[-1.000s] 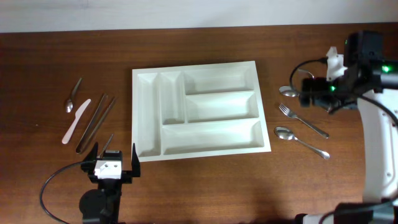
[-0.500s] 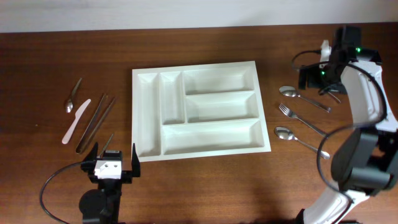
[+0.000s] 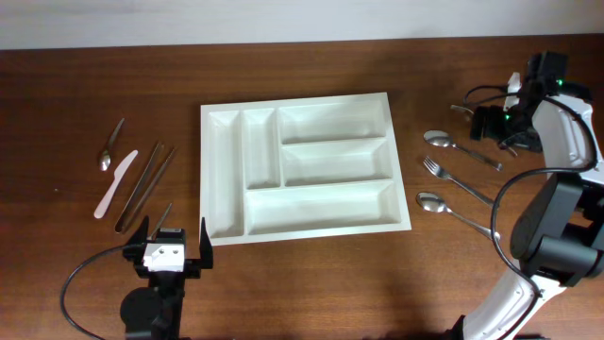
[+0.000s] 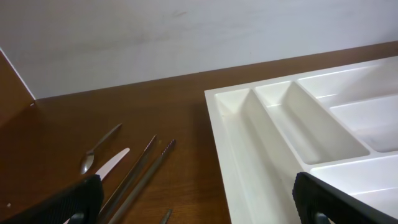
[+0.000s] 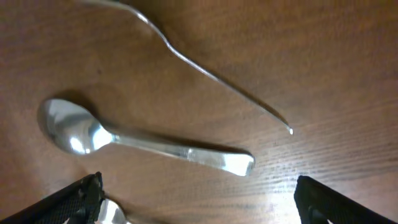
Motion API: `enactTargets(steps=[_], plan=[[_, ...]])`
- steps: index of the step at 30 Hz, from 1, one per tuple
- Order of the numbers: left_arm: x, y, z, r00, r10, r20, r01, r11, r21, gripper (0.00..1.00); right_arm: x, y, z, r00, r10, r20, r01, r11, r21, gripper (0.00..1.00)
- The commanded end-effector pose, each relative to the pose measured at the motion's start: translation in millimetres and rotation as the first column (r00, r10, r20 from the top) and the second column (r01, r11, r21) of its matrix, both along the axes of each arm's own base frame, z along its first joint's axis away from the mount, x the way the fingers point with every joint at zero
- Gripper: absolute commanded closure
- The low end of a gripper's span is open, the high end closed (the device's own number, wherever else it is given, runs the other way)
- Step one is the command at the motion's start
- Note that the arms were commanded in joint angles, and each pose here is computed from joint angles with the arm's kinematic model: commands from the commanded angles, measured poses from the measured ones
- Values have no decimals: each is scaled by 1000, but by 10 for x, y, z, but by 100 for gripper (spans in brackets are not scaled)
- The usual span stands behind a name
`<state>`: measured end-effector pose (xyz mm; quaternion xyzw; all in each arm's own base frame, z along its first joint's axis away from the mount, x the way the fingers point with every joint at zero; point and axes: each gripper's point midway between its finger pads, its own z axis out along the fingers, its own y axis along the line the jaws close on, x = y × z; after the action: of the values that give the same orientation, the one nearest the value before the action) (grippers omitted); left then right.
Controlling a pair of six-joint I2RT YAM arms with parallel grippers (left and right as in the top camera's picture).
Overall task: Pack container
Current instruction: 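Move the right gripper over the fork on the right side, then lower the right gripper and grasp the silver fork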
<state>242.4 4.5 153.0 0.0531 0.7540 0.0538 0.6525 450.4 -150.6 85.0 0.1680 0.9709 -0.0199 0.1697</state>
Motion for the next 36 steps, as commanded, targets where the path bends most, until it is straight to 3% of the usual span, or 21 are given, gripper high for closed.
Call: enactTargets(steps=[1, 11, 18, 21, 28, 36], plan=[[1, -16, -15, 1000, -6, 3, 6, 1000, -13, 1, 117, -36, 89, 999, -6, 51, 7, 1000, -12, 1], [1, -16, -15, 1000, -6, 3, 6, 1000, -13, 1, 336, -120, 113, 991, 22, 129, -15, 998, -57, 1], [1, -16, -15, 1000, -6, 3, 6, 1000, -13, 1, 316, -124, -246, 997, 51, 57, -48, 998, -49, 1], [1, -16, -15, 1000, -6, 3, 6, 1000, -13, 1, 315, -124, -329, 991, 134, 31, -131, 988, -76, 1], [1, -16, -15, 1000, -6, 3, 6, 1000, -13, 1, 221, -93, -372, 951, 306, -42, -309, 944, -114, 1], [1, -16, -15, 1000, -6, 3, 6, 1000, -13, 1, 164, -151, -391, 940, 334, -66, -340, 933, -119, 1]])
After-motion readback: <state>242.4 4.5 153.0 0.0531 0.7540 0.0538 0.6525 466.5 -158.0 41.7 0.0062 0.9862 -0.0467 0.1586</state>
